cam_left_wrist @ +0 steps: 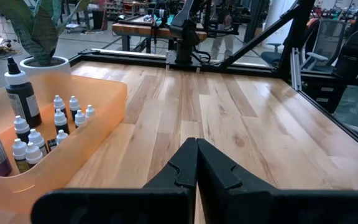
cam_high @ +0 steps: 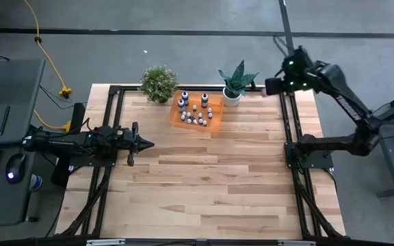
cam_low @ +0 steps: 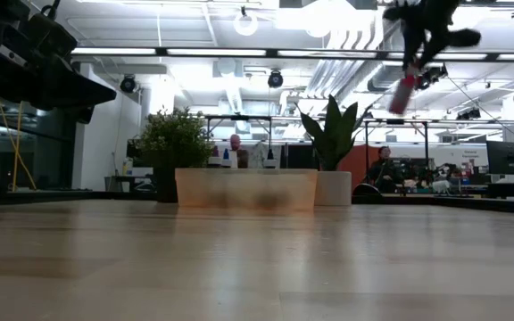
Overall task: Pick & Place food coloring
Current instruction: Put the large pink bottle into the bin
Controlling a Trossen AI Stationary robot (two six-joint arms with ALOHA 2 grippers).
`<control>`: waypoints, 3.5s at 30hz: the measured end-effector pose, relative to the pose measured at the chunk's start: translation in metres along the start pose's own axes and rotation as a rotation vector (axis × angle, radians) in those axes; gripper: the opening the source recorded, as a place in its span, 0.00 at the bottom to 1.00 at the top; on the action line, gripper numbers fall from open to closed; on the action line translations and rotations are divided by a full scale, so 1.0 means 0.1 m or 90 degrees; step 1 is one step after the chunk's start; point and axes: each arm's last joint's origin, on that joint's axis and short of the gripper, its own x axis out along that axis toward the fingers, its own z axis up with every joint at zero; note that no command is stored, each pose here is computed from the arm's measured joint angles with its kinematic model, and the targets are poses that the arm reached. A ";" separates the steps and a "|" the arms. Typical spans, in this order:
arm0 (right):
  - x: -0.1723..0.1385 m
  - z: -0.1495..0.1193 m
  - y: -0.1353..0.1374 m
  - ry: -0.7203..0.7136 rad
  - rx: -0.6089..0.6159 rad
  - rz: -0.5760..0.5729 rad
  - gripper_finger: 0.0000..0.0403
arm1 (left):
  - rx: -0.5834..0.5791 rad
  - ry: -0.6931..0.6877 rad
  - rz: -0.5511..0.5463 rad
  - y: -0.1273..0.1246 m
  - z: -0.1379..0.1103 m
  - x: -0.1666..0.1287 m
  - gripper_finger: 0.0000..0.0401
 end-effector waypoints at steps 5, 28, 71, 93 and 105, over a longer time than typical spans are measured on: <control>-0.42 0.11 0.12 -0.093 -0.017 0.069 0.27 | 0.000 0.000 0.000 0.00 0.00 0.00 0.00; -0.29 0.14 0.91 -0.626 -0.225 0.473 0.19 | 0.000 0.000 0.000 0.00 0.00 0.00 0.00; 0.75 -0.98 0.15 -0.057 -0.211 0.141 0.02 | 0.000 0.000 0.000 0.00 0.00 0.00 0.00; 1.17 -0.44 0.54 0.154 -0.377 0.017 0.62 | 0.000 0.000 0.000 0.00 0.00 0.00 0.00; 1.52 -0.17 0.85 0.315 -0.417 -0.058 0.64 | 0.000 0.000 0.000 0.00 0.00 0.00 0.00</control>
